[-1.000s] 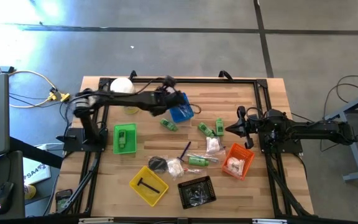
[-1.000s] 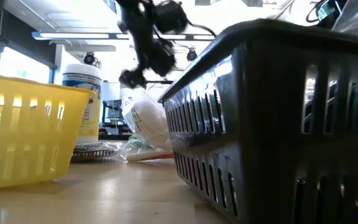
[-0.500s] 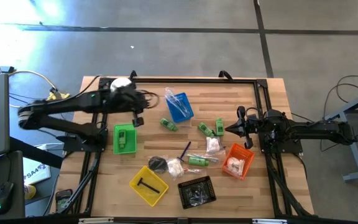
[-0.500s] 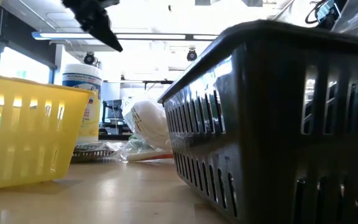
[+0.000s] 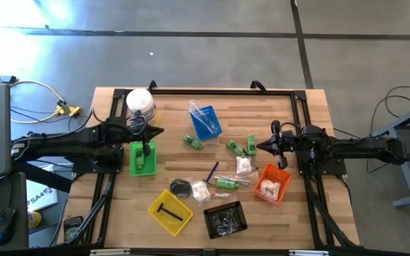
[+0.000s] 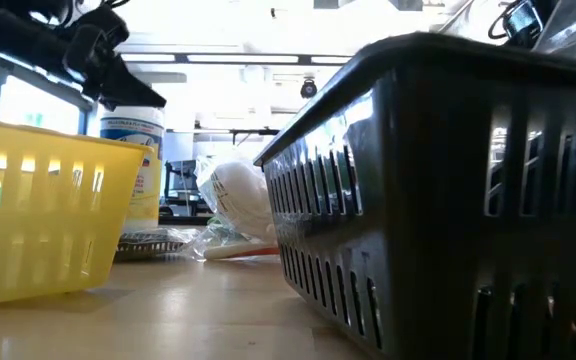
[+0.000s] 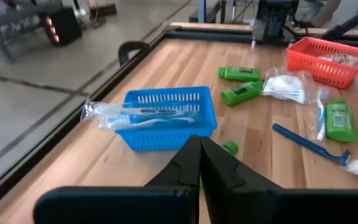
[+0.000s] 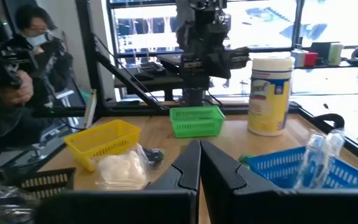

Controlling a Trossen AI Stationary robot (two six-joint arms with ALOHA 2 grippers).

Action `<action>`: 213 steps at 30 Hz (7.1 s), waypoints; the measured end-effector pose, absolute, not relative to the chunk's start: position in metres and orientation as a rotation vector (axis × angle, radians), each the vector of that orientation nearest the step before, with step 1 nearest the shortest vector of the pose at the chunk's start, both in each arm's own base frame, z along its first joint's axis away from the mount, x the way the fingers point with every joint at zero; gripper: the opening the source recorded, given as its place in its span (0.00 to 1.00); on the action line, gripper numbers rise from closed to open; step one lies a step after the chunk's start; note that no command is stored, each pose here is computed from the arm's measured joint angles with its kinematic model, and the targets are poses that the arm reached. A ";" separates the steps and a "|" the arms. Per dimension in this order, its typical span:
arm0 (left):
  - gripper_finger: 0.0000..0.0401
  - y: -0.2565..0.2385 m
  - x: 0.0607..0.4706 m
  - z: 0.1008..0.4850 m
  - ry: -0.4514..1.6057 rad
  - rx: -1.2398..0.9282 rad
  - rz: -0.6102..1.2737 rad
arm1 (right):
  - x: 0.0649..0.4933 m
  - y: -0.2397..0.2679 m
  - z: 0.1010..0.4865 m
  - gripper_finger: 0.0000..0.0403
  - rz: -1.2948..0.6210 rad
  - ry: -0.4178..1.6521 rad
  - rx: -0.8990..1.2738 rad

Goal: Pick & Place Travel size toiletries
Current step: Put the green shampoo into the green bin

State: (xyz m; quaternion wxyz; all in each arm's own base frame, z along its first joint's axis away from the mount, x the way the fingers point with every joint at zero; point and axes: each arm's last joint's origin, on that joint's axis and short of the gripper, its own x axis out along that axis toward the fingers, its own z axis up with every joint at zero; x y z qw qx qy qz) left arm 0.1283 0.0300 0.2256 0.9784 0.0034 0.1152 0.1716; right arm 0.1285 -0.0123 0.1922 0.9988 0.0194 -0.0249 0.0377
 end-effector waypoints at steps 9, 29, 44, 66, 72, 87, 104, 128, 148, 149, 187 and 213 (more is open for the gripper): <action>0.00 0.028 0.119 0.202 0.226 0.040 0.325 | 0.130 -0.013 0.194 0.01 0.045 -0.069 0.037; 0.00 0.028 0.121 0.181 0.222 0.147 0.319 | 0.165 -0.032 0.204 0.01 -0.457 0.250 0.284; 0.00 0.028 0.121 0.184 0.199 0.187 0.317 | 0.273 -0.051 0.244 0.22 -0.459 0.997 0.315; 0.00 0.028 0.120 0.180 0.240 0.167 0.313 | 0.322 -0.085 0.161 0.65 -0.262 1.309 0.552; 0.00 0.028 0.120 0.180 0.239 0.167 0.313 | 0.327 -0.083 0.143 0.62 -0.289 1.355 0.503; 0.00 0.028 0.120 0.180 0.237 0.163 0.314 | 0.342 -0.067 0.145 0.35 -0.244 1.255 0.339; 0.00 0.028 0.120 0.177 0.274 0.142 0.313 | 0.288 -0.049 0.291 0.38 -0.036 0.455 0.159; 0.00 0.028 0.120 0.180 0.233 0.138 0.317 | 0.135 -0.027 0.216 0.39 -0.083 -0.229 0.168; 0.00 0.027 0.121 0.186 0.168 0.152 0.290 | 0.214 -0.027 0.260 0.40 -0.141 0.147 0.199; 0.00 0.027 0.121 0.187 0.164 0.157 0.290 | 0.224 -0.027 0.264 0.40 -0.135 0.166 0.185; 0.00 0.020 0.073 0.221 0.043 0.115 0.372 | 0.516 -0.031 0.283 0.40 0.243 0.397 -0.324; 0.68 0.014 0.084 0.224 -0.221 0.158 0.109 | 0.505 -0.068 0.299 0.40 0.363 0.200 -0.078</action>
